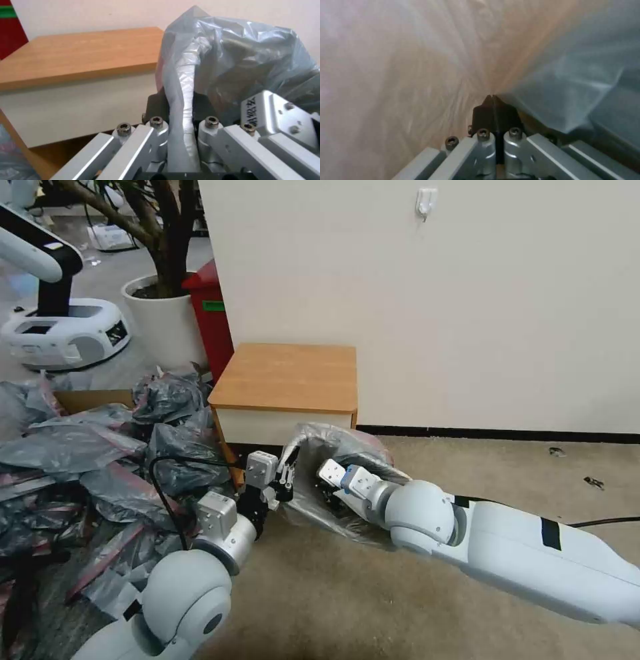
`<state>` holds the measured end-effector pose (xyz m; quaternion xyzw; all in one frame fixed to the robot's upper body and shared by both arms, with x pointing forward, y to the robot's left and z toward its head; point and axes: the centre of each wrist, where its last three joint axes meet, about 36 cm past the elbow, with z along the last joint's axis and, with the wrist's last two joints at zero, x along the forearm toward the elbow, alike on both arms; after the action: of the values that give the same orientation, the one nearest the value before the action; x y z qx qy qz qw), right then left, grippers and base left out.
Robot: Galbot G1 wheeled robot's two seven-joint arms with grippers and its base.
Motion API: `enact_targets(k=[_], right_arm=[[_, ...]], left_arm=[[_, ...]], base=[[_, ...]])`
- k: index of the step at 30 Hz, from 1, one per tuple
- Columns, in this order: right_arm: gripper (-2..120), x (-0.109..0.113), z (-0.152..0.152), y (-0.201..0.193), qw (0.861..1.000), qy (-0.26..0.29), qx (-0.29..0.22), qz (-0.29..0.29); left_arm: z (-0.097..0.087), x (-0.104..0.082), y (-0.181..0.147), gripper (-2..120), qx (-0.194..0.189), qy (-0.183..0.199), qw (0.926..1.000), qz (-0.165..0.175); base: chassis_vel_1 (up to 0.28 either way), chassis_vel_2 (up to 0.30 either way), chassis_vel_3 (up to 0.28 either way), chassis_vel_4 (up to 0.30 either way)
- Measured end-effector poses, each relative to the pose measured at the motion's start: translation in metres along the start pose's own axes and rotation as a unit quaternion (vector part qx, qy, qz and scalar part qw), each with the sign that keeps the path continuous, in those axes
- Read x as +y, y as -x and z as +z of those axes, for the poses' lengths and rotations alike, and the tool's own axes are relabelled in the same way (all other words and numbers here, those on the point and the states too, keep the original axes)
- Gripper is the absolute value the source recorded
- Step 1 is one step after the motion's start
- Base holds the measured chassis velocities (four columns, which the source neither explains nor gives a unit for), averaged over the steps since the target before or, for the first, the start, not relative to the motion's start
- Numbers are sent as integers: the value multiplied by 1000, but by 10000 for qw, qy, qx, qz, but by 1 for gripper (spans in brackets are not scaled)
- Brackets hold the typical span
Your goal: Pick up the garbage bag from the table and place it over the trash can.
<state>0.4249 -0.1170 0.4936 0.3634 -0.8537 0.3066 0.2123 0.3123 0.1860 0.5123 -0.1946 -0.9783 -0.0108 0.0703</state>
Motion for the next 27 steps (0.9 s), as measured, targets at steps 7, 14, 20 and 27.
enact_targets(k=[7,14,20,27], right_arm=[[0,2,-2,9,9998,108,155,33],[0,3,0,21,9993,171,304,120],[0,2,4,24,9991,174,370,136],[0,1,7,31,9986,234,465,134]], left_arm=[[1,-3,2,7,-46,110,9999,77],[-1,-6,6,7,-112,144,9997,173],[-2,-6,5,7,-130,174,9994,264],[-3,-8,4,7,-193,238,9990,333]], base=[[0,0,0,0],[0,0,0,0],[0,0,0,0],[0,0,0,0]])
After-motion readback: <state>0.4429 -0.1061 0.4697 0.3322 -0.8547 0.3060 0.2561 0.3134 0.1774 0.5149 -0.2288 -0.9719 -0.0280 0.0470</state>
